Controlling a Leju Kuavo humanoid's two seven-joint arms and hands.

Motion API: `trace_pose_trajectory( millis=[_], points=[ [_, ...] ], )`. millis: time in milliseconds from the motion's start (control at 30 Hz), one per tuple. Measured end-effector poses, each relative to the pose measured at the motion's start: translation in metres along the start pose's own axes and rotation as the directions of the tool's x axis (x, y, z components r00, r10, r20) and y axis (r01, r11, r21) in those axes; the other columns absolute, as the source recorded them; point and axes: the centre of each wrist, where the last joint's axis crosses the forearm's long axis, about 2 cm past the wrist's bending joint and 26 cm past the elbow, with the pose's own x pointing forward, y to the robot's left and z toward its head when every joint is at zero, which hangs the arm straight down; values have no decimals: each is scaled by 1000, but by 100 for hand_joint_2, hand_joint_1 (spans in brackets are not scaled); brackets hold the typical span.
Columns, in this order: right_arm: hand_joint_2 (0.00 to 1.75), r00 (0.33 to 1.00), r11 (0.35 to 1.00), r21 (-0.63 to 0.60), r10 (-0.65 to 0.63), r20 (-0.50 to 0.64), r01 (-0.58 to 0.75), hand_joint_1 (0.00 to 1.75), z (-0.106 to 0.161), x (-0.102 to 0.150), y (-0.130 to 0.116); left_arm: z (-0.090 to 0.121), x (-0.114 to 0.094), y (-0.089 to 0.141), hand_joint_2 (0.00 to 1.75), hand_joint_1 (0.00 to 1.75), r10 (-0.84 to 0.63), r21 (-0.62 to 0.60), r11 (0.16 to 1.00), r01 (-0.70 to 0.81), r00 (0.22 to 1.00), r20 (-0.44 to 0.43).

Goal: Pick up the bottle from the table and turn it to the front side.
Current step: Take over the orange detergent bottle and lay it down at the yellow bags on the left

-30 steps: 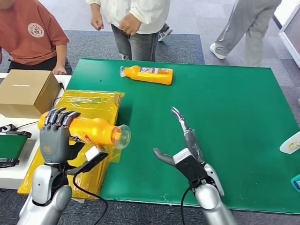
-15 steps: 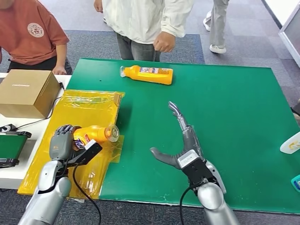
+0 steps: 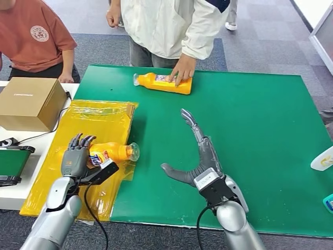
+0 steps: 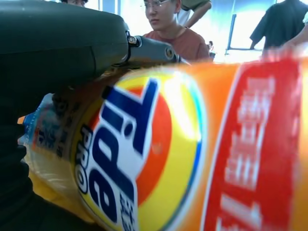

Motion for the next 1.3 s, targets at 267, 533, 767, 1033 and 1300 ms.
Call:
trace_pose_trajectory(
  millis=[267, 533, 767, 1033, 1300],
  points=[
    [175, 1000, 1000, 1, -1, 4, 1, 0, -1, 0, 0, 1, 2, -3, 175, 0, -2, -18, 1000, 2, 1000, 13],
    [175, 1000, 1000, 3, -1, 5, 1, 0, -1, 1, 1, 4, 4, -4, 175, 0, 19, -6, 1000, -19, 1000, 13],
    [175, 1000, 1000, -2, 3, -8, -3, 0, 4, 0, 2, 21, 3, 1, 175, 0, 136, 65, 989, -135, 991, -6],
    [175, 1000, 1000, -3, 9, -9, -9, 0, 6, 0, 1, 29, 2, 5, 175, 0, 146, 84, 986, -145, 989, -6],
    [175, 1000, 1000, 11, 4, 10, -4, 0, 3, 4, -1, 6, -9, 14, 175, 0, -8, -162, 987, 2, 999, -35]
  ],
)
